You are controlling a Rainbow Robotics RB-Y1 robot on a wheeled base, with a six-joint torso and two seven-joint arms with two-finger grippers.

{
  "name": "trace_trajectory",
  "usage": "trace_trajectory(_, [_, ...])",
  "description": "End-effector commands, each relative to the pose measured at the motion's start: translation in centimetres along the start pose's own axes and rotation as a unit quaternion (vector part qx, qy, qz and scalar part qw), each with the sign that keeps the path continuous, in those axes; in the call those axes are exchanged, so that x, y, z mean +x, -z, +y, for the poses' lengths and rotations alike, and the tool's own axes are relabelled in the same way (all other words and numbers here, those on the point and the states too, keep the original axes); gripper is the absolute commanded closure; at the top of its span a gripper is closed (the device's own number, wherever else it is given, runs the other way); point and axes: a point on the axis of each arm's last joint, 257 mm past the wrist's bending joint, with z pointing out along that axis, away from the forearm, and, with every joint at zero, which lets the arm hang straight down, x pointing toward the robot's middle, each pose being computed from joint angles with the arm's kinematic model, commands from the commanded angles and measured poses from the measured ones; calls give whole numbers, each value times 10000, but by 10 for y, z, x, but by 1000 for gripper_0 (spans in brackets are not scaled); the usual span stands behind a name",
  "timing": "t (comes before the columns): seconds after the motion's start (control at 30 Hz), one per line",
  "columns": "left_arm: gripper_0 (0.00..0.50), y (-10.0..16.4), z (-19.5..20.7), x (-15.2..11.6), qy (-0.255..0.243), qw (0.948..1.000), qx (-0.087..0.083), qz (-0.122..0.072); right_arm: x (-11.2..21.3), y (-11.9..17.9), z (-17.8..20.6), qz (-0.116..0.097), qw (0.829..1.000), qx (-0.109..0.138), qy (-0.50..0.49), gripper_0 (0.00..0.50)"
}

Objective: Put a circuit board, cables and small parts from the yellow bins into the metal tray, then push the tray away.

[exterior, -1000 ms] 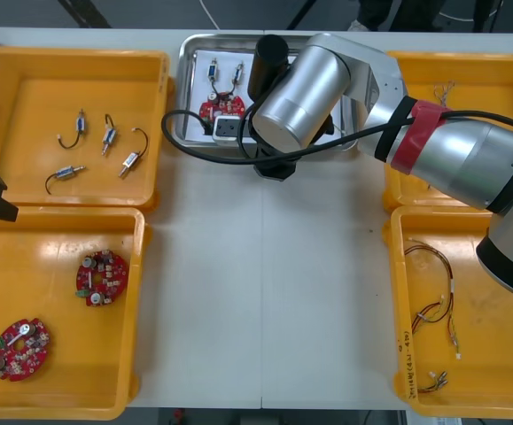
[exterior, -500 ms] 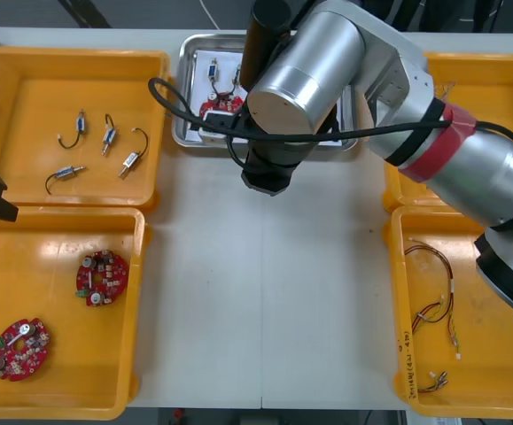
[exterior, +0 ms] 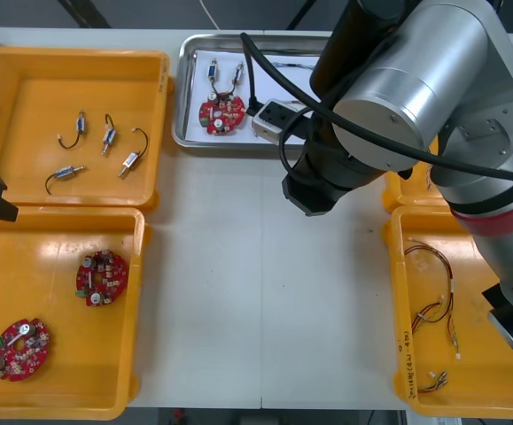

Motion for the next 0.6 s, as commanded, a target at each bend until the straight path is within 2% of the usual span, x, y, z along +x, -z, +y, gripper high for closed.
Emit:
trace_trajectory(0.03, [0,16,16,-2,-529,9983,-242,-105,3,21,-21,-397,9975,439,-393,0])
trace_trajectory(0.17, [0,16,16,-2,-529,9983,-242,-105,17,25,-36,-463,9952,496,-700,0])
trace_trajectory(0.5, [0,16,16,-2,-529,9983,-242,-105,77,42,-82,-554,9807,736,-1726,0])
trace_trajectory(0.6, [0,16,16,-2,-529,9983,-242,-105,98,45,-95,-507,9749,801,-2015,0])
